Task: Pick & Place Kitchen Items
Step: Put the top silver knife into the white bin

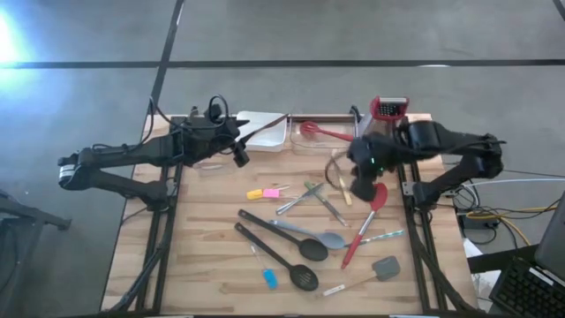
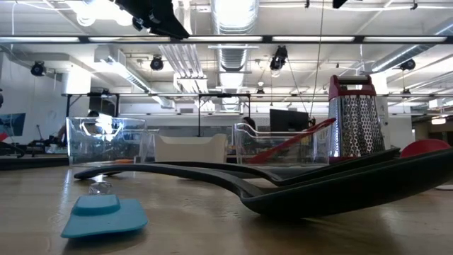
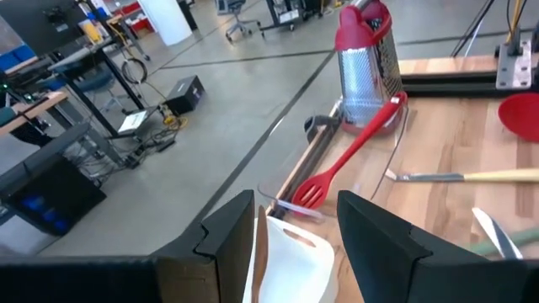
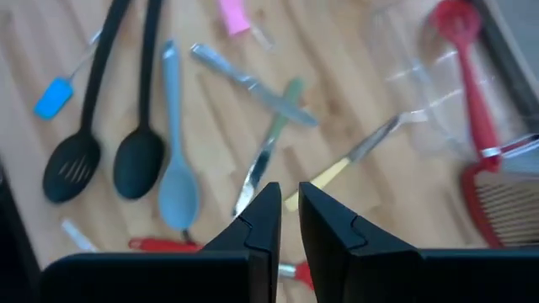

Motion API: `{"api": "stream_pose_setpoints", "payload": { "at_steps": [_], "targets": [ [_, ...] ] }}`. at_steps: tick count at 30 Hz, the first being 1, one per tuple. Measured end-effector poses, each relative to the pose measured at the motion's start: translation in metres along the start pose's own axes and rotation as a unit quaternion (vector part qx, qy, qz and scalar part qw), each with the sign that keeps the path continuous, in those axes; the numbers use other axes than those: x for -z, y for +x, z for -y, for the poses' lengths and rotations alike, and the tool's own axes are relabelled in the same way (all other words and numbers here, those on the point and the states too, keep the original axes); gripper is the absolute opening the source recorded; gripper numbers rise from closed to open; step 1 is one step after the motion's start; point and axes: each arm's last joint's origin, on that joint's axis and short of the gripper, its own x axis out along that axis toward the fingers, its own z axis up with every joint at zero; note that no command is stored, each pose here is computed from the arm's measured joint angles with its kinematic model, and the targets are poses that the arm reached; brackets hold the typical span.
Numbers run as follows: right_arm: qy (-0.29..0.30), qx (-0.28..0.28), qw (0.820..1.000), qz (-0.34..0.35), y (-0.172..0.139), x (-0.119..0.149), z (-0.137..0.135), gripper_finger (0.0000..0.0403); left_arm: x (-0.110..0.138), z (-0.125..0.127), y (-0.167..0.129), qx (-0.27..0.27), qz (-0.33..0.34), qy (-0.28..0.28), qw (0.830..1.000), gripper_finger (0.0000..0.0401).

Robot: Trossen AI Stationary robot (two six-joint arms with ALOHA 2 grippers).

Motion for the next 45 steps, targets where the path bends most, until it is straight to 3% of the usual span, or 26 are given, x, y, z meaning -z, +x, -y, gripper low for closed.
{"api": "stream_pose_setpoints", "payload": {
  "at_steps": [10,14,20,32,38,45],
  "targets": [
    [-0.057,-0.016,0.998,-0.004,0.024,0.024,-0.045,0.0038,0.013,0.005,-0.003,0.02,-0.062,0.031,0.997,0.0177],
    [-0.069,0.004,0.998,0.004,0.035,0.029,-0.051,0.0038,0.019,0.009,-0.005,0.061,-0.089,0.028,0.994,0.0177],
    [-0.071,0.006,0.997,0.017,0.052,0.031,-0.056,0.0038,0.027,0.015,-0.004,0.134,-0.116,-0.003,0.984,0.0177],
    [-0.071,0.023,0.997,0.022,0.06,0.033,-0.055,0.0038,0.044,0.028,0.012,0.152,-0.164,0.0,0.975,0.0177],
    [-0.065,0.023,0.997,0.04,0.062,0.031,-0.057,0.0038,0.053,0.04,0.024,0.2,-0.191,-0.004,0.961,0.0177],
    [-0.056,0.034,0.996,0.064,0.081,0.033,-0.059,0.0038,0.066,0.052,0.042,0.205,-0.228,0.008,0.952,0.0177]
  ]
}}
